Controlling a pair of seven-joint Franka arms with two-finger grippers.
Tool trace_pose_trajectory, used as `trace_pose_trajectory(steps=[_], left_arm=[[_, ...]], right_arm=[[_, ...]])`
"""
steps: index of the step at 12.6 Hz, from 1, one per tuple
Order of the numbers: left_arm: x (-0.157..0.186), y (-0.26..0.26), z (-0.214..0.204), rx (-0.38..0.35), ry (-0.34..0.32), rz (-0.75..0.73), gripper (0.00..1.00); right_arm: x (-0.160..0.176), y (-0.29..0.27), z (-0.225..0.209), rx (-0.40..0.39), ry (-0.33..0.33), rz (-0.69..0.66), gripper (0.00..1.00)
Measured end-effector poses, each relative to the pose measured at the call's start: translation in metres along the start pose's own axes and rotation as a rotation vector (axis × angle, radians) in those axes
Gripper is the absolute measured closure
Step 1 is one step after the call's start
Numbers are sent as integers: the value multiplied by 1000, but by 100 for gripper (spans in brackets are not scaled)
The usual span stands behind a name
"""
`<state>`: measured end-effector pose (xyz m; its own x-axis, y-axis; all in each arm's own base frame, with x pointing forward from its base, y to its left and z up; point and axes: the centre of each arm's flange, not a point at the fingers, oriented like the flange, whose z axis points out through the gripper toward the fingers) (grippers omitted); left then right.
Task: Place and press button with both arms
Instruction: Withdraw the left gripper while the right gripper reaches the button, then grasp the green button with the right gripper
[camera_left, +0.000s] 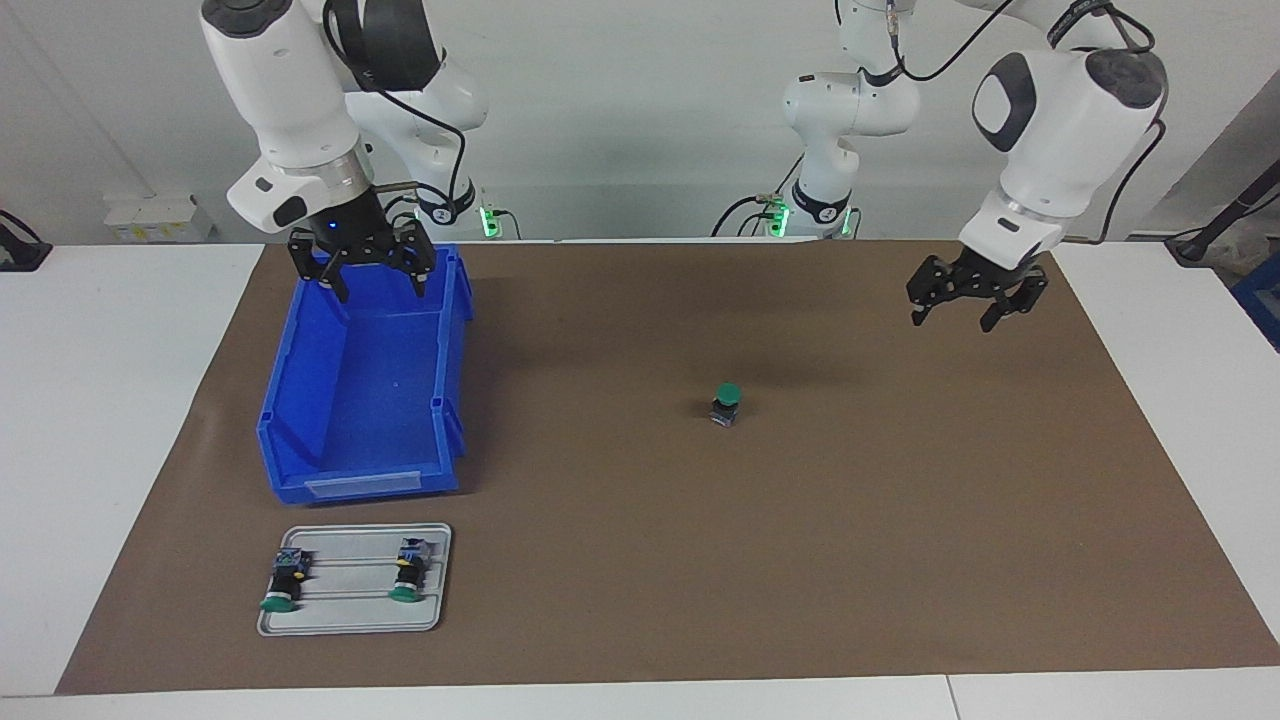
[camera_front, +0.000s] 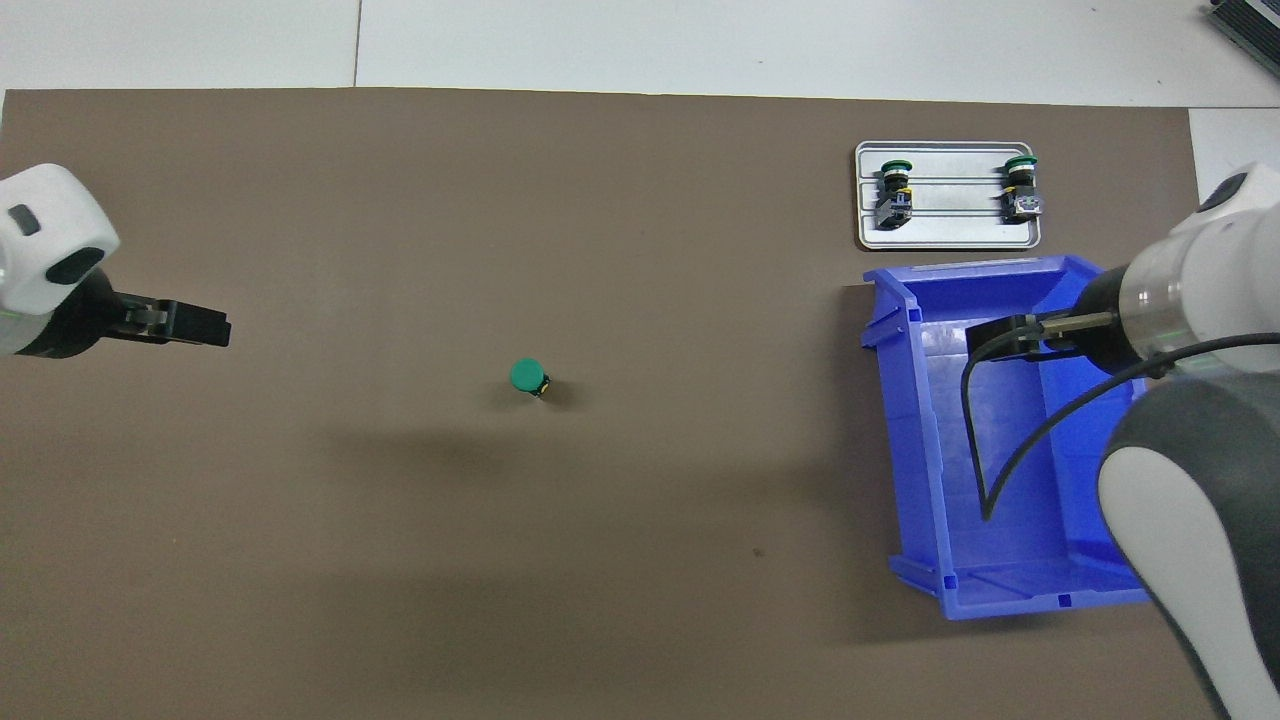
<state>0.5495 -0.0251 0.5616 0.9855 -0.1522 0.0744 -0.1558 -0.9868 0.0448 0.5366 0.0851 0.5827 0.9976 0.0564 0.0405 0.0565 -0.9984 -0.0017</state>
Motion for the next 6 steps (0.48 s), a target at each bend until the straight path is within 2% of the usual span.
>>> trace_pose_trajectory(steps=[3,6], left_arm=[[4,-13,-47,5,17,-12,0],[17,-10,-77,6,-16,-4,0]], right_arm=[[-5,-45,0,0,9,-5,1],[-11,-110,10,17,30,-14,1]])
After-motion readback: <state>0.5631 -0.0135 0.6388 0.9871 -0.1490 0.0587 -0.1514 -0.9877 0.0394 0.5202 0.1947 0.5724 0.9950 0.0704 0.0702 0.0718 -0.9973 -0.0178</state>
